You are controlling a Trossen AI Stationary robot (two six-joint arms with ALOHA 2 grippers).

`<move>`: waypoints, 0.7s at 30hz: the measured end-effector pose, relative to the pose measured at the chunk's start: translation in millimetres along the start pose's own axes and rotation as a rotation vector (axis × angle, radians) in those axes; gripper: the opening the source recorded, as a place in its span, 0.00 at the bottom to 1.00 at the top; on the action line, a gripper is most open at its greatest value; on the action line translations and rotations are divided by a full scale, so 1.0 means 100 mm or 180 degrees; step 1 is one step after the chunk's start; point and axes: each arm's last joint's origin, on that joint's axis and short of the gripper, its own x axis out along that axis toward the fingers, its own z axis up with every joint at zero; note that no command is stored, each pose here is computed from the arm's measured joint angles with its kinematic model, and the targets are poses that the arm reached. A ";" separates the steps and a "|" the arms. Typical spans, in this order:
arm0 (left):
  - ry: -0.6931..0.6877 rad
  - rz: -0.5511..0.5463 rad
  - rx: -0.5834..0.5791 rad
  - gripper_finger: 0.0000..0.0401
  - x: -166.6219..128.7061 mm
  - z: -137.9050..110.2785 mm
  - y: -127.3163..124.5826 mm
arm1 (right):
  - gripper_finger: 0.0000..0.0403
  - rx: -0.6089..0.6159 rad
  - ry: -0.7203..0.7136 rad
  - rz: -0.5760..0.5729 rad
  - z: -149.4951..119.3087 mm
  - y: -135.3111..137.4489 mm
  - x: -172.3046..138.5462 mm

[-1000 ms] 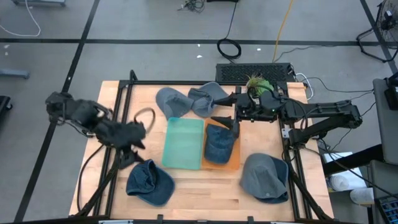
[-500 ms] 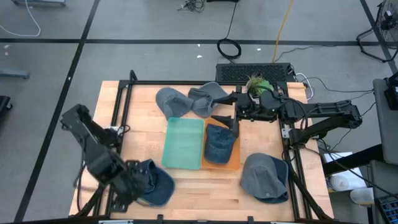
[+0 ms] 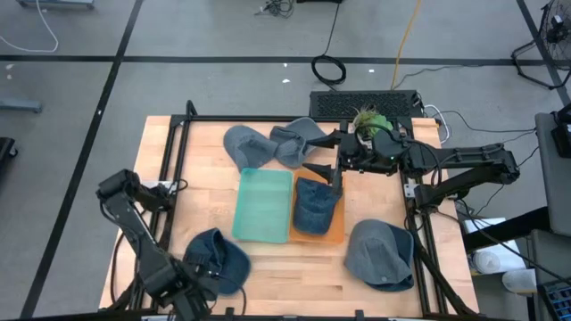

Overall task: Pick & Place hat
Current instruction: Put the left blue cap into the orange bin

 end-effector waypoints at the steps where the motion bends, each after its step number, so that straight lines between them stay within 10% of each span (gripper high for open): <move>1: -0.0021 0.0029 0.0012 0.71 0.02 0.01 -0.01 | 0.70 -0.0002 0.0001 0.0005 0.00 0.00 0.00; 21: -0.0086 0.0387 -0.0051 0.71 0.67 0.46 -0.01 | 0.70 -0.0266 0.0004 0.0115 0.00 0.01 0.00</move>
